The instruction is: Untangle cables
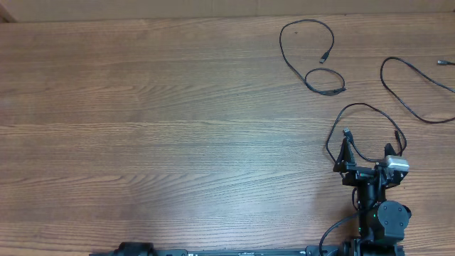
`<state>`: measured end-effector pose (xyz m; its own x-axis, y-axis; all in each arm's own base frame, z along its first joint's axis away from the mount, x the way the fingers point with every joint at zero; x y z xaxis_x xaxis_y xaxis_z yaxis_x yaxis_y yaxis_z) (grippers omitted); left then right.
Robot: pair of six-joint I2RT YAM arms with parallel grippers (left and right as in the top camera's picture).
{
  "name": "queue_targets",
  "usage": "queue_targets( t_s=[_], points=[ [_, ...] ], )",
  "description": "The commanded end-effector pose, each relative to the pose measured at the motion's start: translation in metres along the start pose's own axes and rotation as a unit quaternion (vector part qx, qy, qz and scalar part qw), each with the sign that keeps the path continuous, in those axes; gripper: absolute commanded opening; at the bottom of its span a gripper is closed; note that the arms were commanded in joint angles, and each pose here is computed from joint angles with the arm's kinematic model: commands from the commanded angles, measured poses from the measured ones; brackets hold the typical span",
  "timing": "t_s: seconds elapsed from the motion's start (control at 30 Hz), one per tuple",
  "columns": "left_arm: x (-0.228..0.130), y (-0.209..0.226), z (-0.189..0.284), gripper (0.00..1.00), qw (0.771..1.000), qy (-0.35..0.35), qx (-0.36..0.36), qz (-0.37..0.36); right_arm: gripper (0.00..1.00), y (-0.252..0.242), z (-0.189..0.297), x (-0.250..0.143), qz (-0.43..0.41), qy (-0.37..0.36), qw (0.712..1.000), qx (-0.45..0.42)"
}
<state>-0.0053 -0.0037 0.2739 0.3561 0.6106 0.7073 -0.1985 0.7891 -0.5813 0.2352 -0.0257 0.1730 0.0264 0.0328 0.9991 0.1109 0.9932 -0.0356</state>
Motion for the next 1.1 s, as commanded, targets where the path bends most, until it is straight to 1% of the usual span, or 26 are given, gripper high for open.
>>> queue_targets(
  t_s=[0.0, 0.1, 0.33, 0.5, 0.6, 0.7, 0.8, 0.9, 0.97, 1.07],
  points=[
    [0.017, -0.007, 0.003, 1.0, 0.999, -0.044, -0.018, -0.011, 1.0, 0.002, 0.0, -0.001, 0.002, -0.003, 1.0, 0.004],
    [0.035, -0.018, 0.006, 1.0, 0.996, -0.083, -0.039, -0.011, 1.0, 0.002, 0.0, -0.001, 0.002, -0.003, 1.0, 0.004],
    [0.084, -0.018, 0.022, 1.0, 0.977, -0.211, -0.017, 0.008, 1.0, 0.002, 0.0, -0.001, 0.002, -0.003, 1.0, 0.004],
    [0.102, -0.026, 0.027, 1.0, 0.967, -0.252, -0.036, 0.031, 1.0, 0.002, 0.0, -0.001, 0.002, -0.003, 1.0, 0.004],
    [0.115, -0.03, 0.02, 1.0, 0.959, -0.275, -0.042, 0.051, 1.0, 0.002, 0.0, -0.001, 0.002, -0.003, 1.0, 0.004],
    [0.12, -0.026, 0.004, 1.0, 0.957, -0.284, -0.026, 0.061, 1.0, 0.002, 0.0, -0.001, 0.002, -0.003, 1.0, 0.004],
    [0.118, -0.007, -0.02, 0.99, 0.955, -0.284, 0.025, 0.077, 1.0, 0.002, 0.0, -0.001, 0.002, -0.003, 1.0, 0.004],
    [0.107, 0.014, -0.051, 1.0, 0.953, -0.271, 0.073, 0.113, 1.0, 0.002, 0.0, -0.001, 0.002, -0.003, 1.0, 0.004],
    [0.097, 0.029, -0.074, 1.0, 0.948, -0.26, 0.098, 0.153, 1.0, 0.002, 0.0, -0.001, 0.002, -0.003, 1.0, 0.004],
    [0.085, 0.052, -0.104, 1.0, 0.924, -0.27, 0.128, 0.239, 1.0, 0.002, 0.0, -0.001, 0.002, -0.003, 1.0, 0.004]
  ],
)
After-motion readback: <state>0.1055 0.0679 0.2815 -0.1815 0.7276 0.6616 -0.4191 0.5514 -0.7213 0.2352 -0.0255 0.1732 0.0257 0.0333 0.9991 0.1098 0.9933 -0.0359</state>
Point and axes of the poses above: each gripper's point midway between its finger pads, its own z axis back along the fingers, its own y axis along the line the jaws close on, x = y × z, the point moved 1 cm from there along z, back along the fingers, and after that the axes turned 9 degrees about z, right-handed, at the moved point
